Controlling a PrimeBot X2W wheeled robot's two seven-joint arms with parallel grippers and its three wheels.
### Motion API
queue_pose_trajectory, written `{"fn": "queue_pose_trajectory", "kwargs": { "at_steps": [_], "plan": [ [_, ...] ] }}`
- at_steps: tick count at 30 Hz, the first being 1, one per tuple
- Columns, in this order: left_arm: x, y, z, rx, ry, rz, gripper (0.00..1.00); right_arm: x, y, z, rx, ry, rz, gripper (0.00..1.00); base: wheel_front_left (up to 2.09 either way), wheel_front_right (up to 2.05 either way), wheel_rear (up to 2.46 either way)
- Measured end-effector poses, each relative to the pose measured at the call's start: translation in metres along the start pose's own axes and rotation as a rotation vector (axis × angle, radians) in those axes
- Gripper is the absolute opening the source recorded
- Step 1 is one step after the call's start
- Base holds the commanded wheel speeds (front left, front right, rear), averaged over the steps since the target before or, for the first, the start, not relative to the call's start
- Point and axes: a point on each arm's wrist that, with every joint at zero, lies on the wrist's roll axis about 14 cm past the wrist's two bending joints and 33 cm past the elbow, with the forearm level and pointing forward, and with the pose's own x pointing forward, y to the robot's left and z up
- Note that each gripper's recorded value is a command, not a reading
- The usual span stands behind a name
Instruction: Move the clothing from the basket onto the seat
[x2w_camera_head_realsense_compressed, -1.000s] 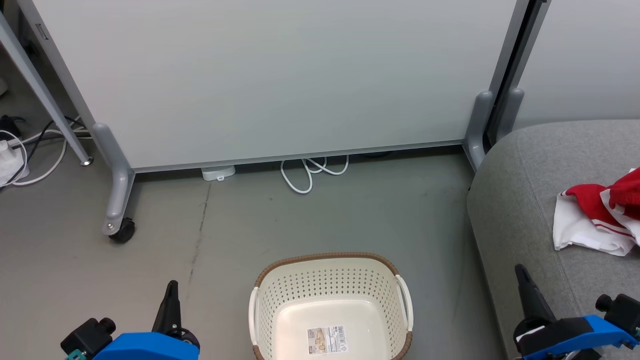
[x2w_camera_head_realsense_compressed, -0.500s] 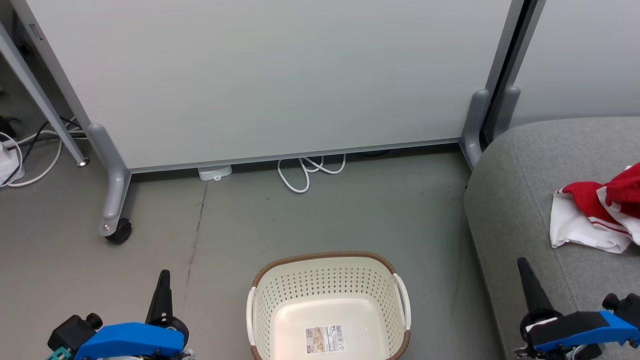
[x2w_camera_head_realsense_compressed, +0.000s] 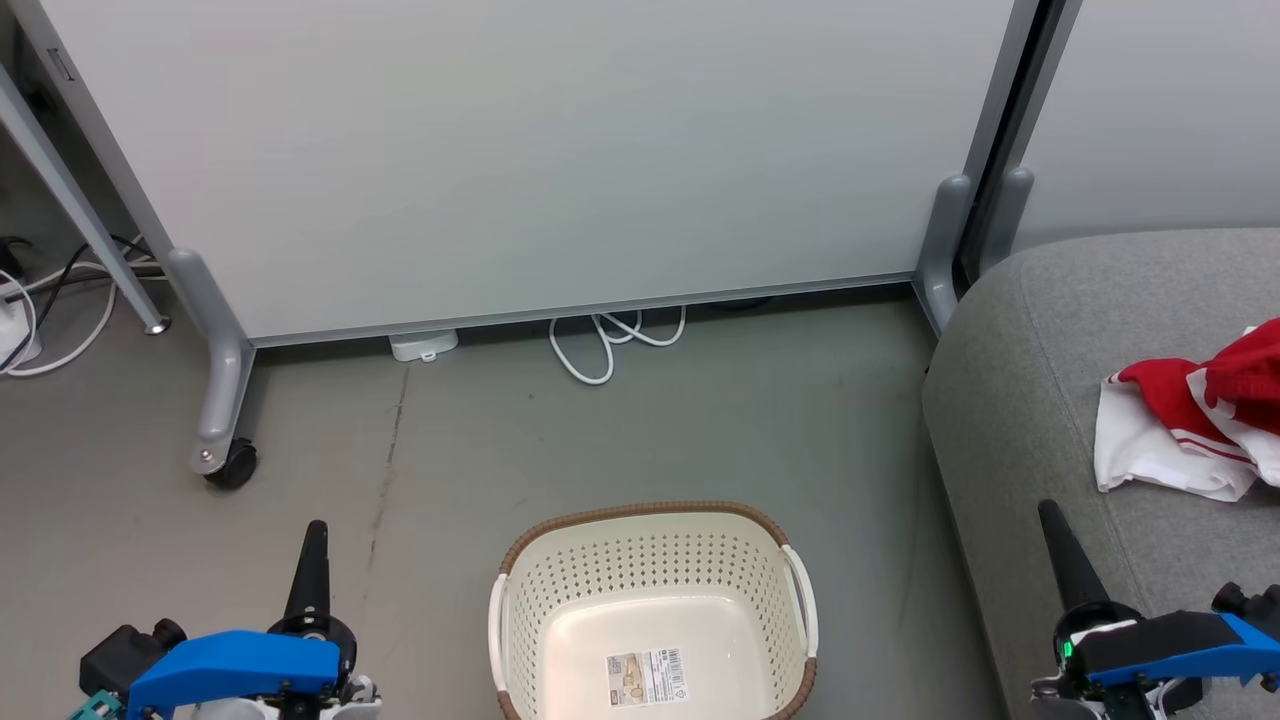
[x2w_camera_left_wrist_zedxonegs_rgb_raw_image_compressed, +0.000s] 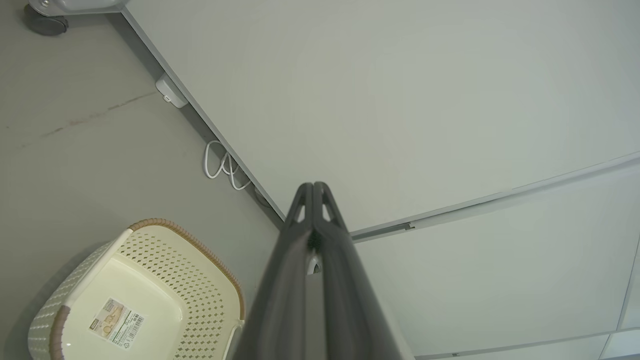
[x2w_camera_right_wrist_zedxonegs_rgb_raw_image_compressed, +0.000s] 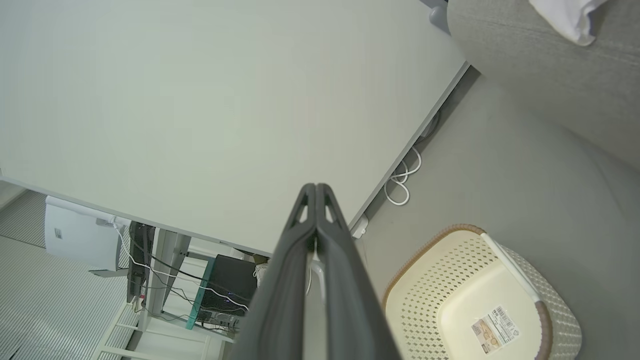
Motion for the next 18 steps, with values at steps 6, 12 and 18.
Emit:
{"fn": "queue_pose_trajectory", "kwargs": {
  "at_steps": [6,12,18],
  "plan": [
    [0.002,-0.003,0.002,-0.055,-0.001,-0.009,0.00,0.001,0.001,0.002,0.060,-0.006,0.006,0.00,0.00,0.00,0.00],
    [0.004,-0.007,0.006,-0.107,-0.007,-0.023,0.00,0.002,0.003,0.005,0.116,-0.011,0.014,0.00,0.00,0.00,0.00],
    [0.007,-0.013,0.008,-0.154,-0.007,-0.039,0.00,0.002,0.005,0.007,0.170,-0.016,0.022,0.00,0.00,0.00,0.00]
  ]
}}
